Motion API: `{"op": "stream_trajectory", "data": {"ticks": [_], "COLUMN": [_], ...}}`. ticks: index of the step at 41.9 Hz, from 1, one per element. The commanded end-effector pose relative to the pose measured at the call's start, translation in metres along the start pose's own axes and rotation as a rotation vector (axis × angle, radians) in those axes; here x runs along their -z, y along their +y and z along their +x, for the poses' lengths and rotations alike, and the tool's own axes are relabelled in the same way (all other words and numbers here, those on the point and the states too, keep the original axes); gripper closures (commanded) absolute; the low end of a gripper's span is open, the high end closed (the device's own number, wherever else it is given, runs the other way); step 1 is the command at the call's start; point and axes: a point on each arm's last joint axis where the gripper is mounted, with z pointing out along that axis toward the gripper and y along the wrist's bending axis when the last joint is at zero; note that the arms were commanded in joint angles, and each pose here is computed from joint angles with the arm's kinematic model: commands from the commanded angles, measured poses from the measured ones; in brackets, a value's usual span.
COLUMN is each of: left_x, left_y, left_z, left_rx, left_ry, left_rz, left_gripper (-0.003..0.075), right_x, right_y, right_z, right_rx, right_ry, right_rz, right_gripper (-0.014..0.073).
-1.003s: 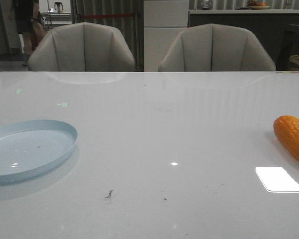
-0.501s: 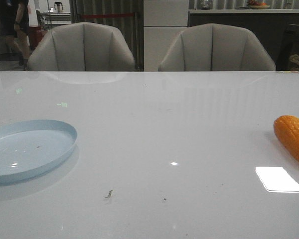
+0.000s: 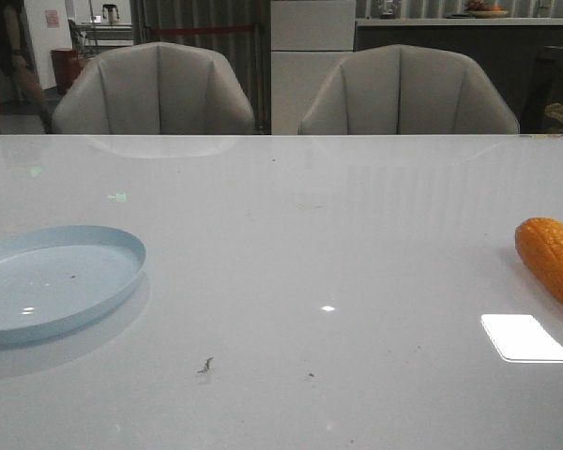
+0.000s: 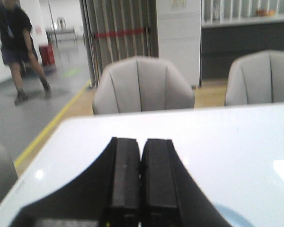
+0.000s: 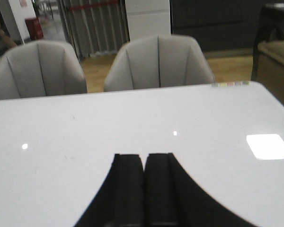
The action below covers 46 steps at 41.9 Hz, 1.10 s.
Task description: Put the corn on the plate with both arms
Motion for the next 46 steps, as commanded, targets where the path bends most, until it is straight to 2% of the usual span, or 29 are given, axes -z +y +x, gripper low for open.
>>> {"op": "stream_trajectory", "data": {"ticks": [1,9,13,16,18,22,26,36,42,46], "left_x": [-0.019,-0.049,-0.059,-0.066,-0.07,-0.076,-0.078,-0.095,-0.127,-0.155], "left_y": [0.001,-0.003,-0.005,-0.006,-0.007,-0.009,-0.011,-0.012,-0.012,-0.013], "left_z": [-0.008,0.017,0.031,0.041,0.046,0.052,0.056,0.063,0.06,0.062], "left_rx": [0.027,0.064,0.064,0.069,0.088,0.15,0.18,0.18,0.181,0.181], "left_ry": [0.002,0.231,0.346,0.432,0.466,0.507,0.547,0.628,0.682,0.765], "left_rz": [0.002,0.027,0.039,0.047,0.051,0.055,0.06,0.065,0.068,0.078], "left_gripper": [0.0626,0.0619,0.0573,0.0503,0.0457,0.0377,0.0345,0.0338,0.0338,0.0338], "right_x": [-0.019,-0.048,-0.058,-0.066,-0.07,-0.079,-0.084,-0.086,-0.085,-0.085], "right_y": [0.002,0.002,0.001,0.0,-0.001,-0.002,-0.002,-0.003,-0.003,-0.003], "right_z": [-0.007,0.011,0.019,0.029,0.035,0.042,0.045,0.047,0.048,0.049], "right_rx": [-0.015,-0.077,-0.082,-0.082,-0.081,-0.082,-0.083,-0.087,-0.087,-0.087], "right_ry": [0.028,0.238,0.325,0.422,0.48,0.541,0.57,0.584,0.594,0.604], "right_rz": [-0.004,0.005,0.016,0.028,0.036,0.045,0.051,0.052,0.053,0.053], "right_gripper": [0.0537,0.0537,0.0537,0.0517,0.0442,0.0226,0.012,0.0111,0.0111,0.0111]}}
